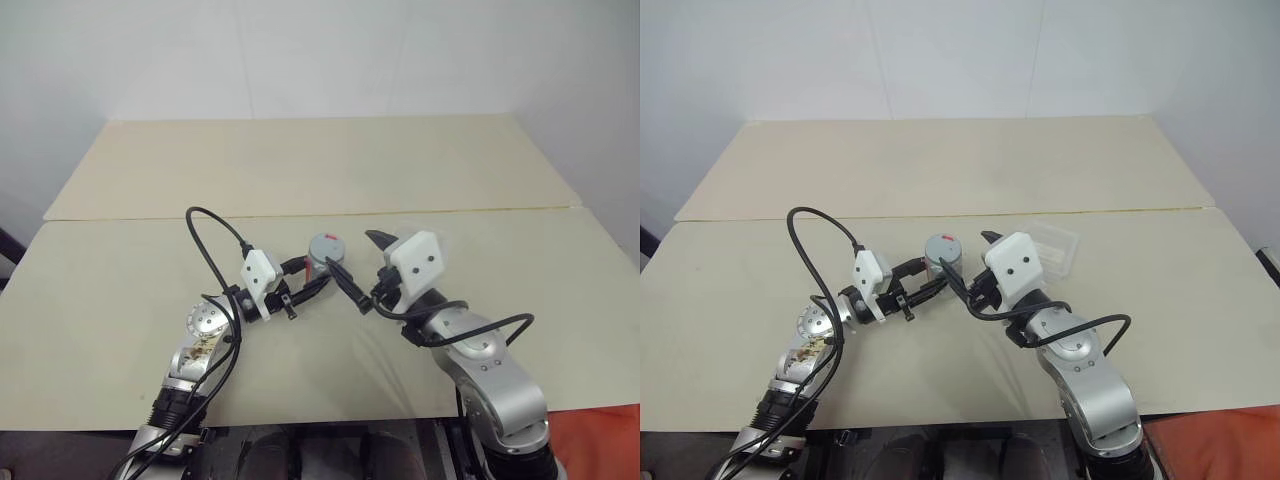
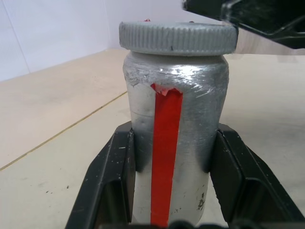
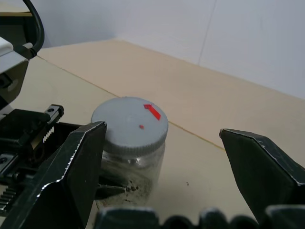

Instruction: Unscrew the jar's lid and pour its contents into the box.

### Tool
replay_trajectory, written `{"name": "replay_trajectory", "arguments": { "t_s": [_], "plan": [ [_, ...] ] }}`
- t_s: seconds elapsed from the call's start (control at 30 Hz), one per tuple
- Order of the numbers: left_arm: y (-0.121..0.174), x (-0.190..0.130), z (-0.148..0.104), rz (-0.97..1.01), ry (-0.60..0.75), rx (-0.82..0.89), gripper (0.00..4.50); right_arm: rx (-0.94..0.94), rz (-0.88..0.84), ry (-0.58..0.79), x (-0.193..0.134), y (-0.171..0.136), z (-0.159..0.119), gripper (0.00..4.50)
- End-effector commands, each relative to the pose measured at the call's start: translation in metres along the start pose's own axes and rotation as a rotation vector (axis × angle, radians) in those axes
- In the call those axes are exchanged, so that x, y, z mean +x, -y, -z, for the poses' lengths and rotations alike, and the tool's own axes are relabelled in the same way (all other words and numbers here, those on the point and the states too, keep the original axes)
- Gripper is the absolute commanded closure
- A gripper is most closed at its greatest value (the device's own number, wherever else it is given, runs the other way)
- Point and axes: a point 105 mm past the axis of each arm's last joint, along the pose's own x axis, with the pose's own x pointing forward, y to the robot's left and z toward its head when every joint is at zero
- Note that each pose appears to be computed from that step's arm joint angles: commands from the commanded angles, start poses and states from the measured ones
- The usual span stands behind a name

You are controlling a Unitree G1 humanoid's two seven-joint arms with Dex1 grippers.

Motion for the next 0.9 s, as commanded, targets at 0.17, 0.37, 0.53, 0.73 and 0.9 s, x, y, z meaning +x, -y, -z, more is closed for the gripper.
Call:
{"name": "replay_trajectory", "arguments": {
  "t_s": [0.17,0.37,0.53,0.73,0.9],
  "plan": [
    [-0.005,0.000,-0.011,-0.011,0.040,0.047,2.65,0.020,-0.018,0.081,-0.007,0.002,-0.022,0.09],
    [-0.001,0.005,-0.012,0.005,0.056,0.051,2.65,0.077,-0.099,0.169,0.001,-0.006,-0.044,0.09],
    [0.005,0.010,-0.017,0.026,0.086,0.047,2.65,0.031,-0.076,0.126,0.025,-0.004,-0.032,0.09],
    [0.006,0.012,-0.020,0.031,0.099,0.047,2.65,0.014,-0.090,0.135,0.039,-0.001,-0.031,0.09],
    [0.007,0.013,-0.021,0.034,0.103,0.046,2.65,0.010,-0.108,0.135,0.041,-0.003,-0.029,0.09]
  ]
}}
